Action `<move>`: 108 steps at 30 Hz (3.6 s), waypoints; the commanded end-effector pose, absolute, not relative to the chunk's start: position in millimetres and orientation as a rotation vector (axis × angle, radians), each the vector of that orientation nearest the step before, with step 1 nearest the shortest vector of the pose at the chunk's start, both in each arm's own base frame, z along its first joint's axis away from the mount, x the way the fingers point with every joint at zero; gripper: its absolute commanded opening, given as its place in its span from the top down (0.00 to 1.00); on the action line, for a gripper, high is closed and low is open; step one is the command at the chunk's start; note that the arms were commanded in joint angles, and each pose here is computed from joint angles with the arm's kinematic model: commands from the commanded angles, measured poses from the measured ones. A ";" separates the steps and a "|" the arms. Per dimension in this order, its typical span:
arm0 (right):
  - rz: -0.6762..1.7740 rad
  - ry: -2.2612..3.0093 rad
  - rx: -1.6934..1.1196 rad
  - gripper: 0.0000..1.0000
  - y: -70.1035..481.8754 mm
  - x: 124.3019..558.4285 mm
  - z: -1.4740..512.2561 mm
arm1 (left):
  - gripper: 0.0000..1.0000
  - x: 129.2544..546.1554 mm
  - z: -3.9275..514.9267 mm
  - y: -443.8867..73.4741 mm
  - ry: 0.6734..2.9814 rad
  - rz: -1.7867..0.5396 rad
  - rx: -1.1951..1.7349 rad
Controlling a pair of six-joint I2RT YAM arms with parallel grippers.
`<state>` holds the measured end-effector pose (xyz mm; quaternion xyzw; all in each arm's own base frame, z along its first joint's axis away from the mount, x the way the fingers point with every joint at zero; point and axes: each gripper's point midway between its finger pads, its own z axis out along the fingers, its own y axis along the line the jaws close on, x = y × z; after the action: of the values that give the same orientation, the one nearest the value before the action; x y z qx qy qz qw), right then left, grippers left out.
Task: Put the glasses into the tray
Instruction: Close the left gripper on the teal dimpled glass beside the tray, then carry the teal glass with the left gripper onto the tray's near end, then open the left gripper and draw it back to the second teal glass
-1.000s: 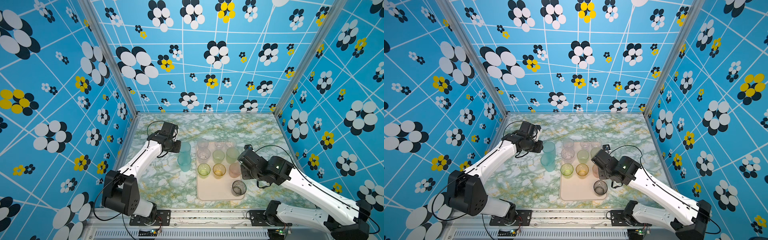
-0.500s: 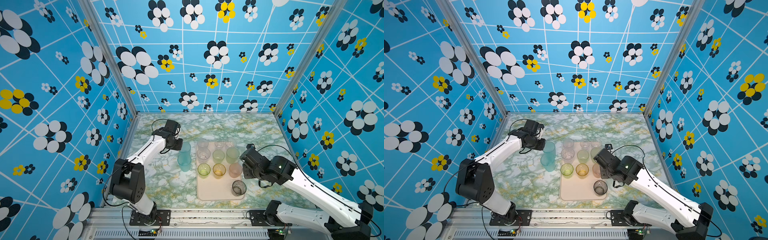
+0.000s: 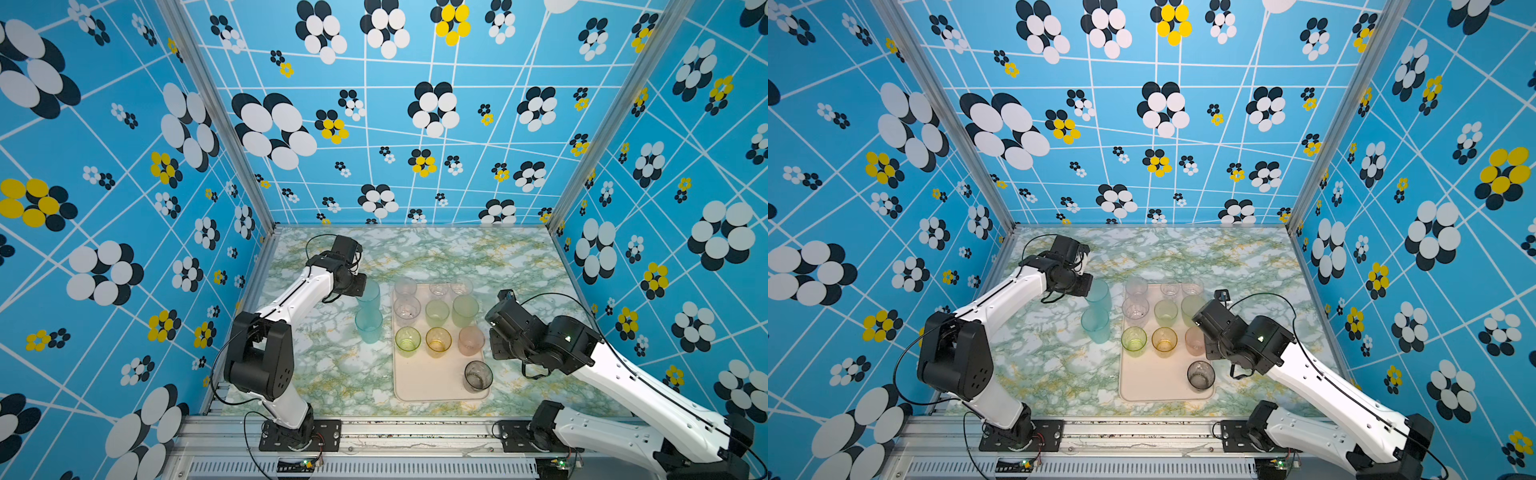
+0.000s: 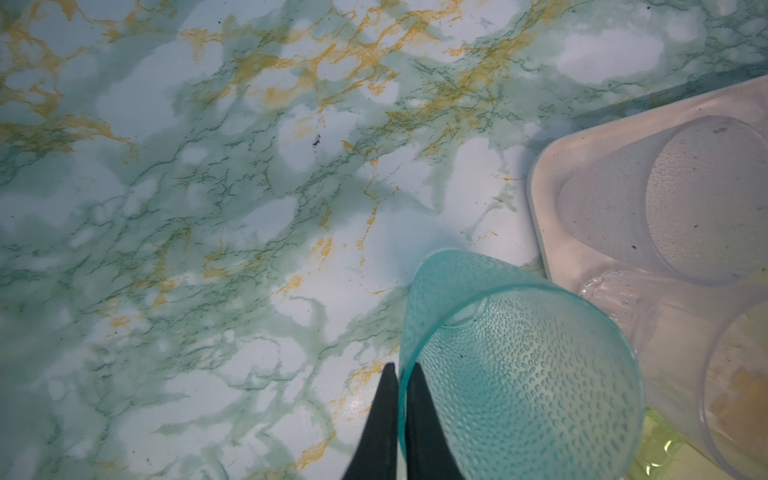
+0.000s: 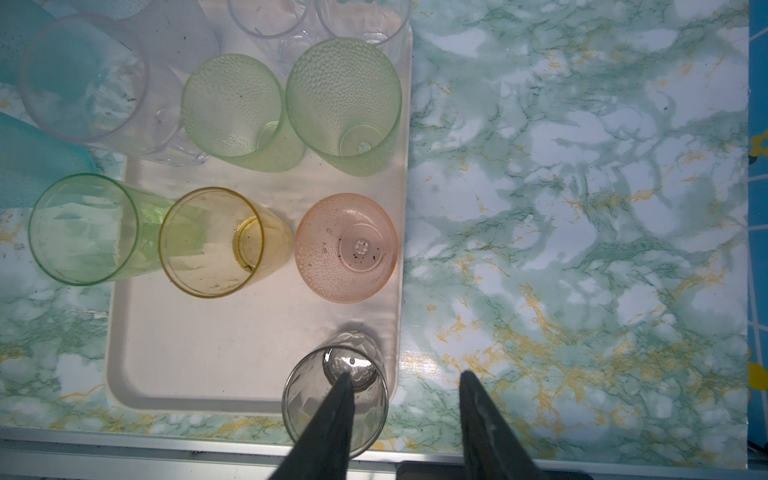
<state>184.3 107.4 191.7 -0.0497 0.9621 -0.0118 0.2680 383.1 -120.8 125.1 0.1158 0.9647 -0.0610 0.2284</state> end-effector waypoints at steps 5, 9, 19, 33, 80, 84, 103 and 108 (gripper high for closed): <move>-0.068 2.562 -0.146 0.56 100.6 188.7 193.7 | 0.98 373.6 239.4 -112.1 2.368 -0.125 0.312; -0.051 2.535 -0.164 0.56 108.9 198.3 199.3 | 0.98 335.1 288.9 -125.7 2.291 -0.162 0.395; 0.086 2.419 -0.114 0.56 130.7 246.2 231.6 | 0.98 206.1 289.8 -187.3 2.361 -0.254 0.850; 0.142 2.408 -0.088 0.56 129.5 257.0 238.3 | 0.98 144.8 175.2 -262.3 2.556 -0.311 1.187; 0.139 2.419 -0.079 0.56 117.6 255.5 230.0 | 0.95 166.7 120.5 -357.6 2.483 -0.276 1.456; 0.138 2.419 -0.076 0.56 116.3 254.9 229.3 | 0.88 166.7 118.4 -357.1 2.487 -0.261 1.455; 0.185 2.415 -0.083 0.55 123.5 256.7 229.6 | 0.72 250.7 215.4 -231.5 2.428 -0.105 0.821; 0.198 2.425 -0.091 0.55 126.4 256.5 226.8 | 0.72 277.7 181.0 -141.4 2.569 -0.069 0.452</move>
<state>256.9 124.2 230.9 -0.0311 0.9341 0.0689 0.3489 279.9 -173.4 212.1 0.2151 0.9275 -0.0358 0.3037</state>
